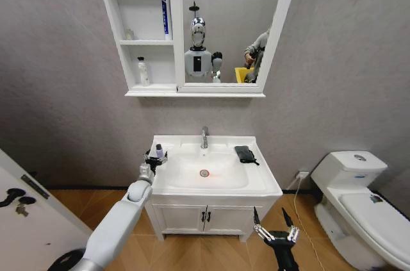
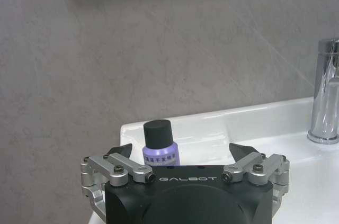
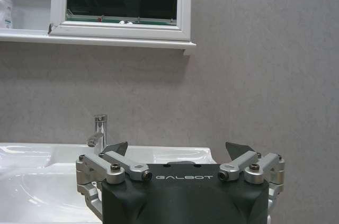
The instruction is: Move facial cleanser and shampoo from washbasin to cabinet, then wipe washbasin with towel.
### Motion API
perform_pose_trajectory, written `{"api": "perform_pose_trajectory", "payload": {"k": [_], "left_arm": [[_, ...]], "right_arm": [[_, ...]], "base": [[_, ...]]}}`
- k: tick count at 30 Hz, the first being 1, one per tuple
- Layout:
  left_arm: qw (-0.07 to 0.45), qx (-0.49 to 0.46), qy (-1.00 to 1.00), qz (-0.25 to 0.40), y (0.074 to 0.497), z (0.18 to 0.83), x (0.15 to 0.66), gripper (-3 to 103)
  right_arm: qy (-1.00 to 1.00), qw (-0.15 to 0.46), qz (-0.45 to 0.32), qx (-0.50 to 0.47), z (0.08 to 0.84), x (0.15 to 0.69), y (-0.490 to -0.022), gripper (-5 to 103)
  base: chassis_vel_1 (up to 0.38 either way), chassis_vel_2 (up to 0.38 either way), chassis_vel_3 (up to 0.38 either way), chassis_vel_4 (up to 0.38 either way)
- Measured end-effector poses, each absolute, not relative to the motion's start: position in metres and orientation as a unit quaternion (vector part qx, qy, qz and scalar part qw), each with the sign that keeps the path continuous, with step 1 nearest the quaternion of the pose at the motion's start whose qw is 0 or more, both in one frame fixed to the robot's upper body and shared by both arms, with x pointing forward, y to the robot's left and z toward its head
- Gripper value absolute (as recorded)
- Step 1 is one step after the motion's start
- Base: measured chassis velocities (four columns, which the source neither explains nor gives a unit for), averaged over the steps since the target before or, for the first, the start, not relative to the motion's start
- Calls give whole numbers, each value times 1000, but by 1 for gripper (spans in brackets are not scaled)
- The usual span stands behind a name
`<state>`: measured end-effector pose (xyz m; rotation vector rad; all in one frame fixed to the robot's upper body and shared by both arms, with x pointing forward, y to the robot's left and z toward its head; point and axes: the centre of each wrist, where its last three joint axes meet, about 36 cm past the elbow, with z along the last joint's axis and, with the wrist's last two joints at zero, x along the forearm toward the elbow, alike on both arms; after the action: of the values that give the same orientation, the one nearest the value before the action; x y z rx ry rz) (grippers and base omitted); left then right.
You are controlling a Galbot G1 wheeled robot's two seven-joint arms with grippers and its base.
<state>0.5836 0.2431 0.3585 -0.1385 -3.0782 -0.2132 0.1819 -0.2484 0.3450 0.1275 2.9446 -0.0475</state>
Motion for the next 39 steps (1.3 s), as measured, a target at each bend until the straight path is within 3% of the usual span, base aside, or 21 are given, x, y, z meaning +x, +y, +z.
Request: {"api": "perform_pose_trajectory", "payload": {"k": [7,12,14,17,18,20,27,32,34,37,39], "left_arm": [[37,-40,-997,-60,230,352,601,100],[40,-27,-997,-55,229,355,609,89],[40,-11,-998,-49,231,356,612,78],[44,-1,-998,-45,234,356,614,71],[44,-1,-998,-45,234,356,614,71],[48,4,-998,-44,235,354,617,82],[57,8,-998,-37,230,352,627,91],[60,2,-998,-35,229,355,632,76],[64,4,-997,-35,230,355,634,65],[65,5,-997,-35,231,355,634,59],[64,9,-997,-35,234,355,634,49]], "right_arm": [[994,99,-17,46,345,183,-254,100],[994,98,-14,46,343,184,-253,100],[994,98,-13,46,342,184,-253,100],[994,98,-13,47,341,185,-253,100],[994,98,-13,47,341,185,-253,100],[994,98,-12,47,340,186,-254,100],[994,96,-13,49,339,186,-255,100],[994,95,-12,51,338,186,-255,100],[994,94,-11,51,338,186,-255,100],[994,94,-11,51,338,186,-255,100],[994,94,-10,51,338,186,-254,100]], "base": [[0,0,0,0],[0,0,0,0],[0,0,0,0],[0,0,0,0],[0,0,0,0],[0,0,0,0],[0,0,0,0],[0,0,0,0],[0,0,0,0],[0,0,0,0],[0,0,0,0]]}}
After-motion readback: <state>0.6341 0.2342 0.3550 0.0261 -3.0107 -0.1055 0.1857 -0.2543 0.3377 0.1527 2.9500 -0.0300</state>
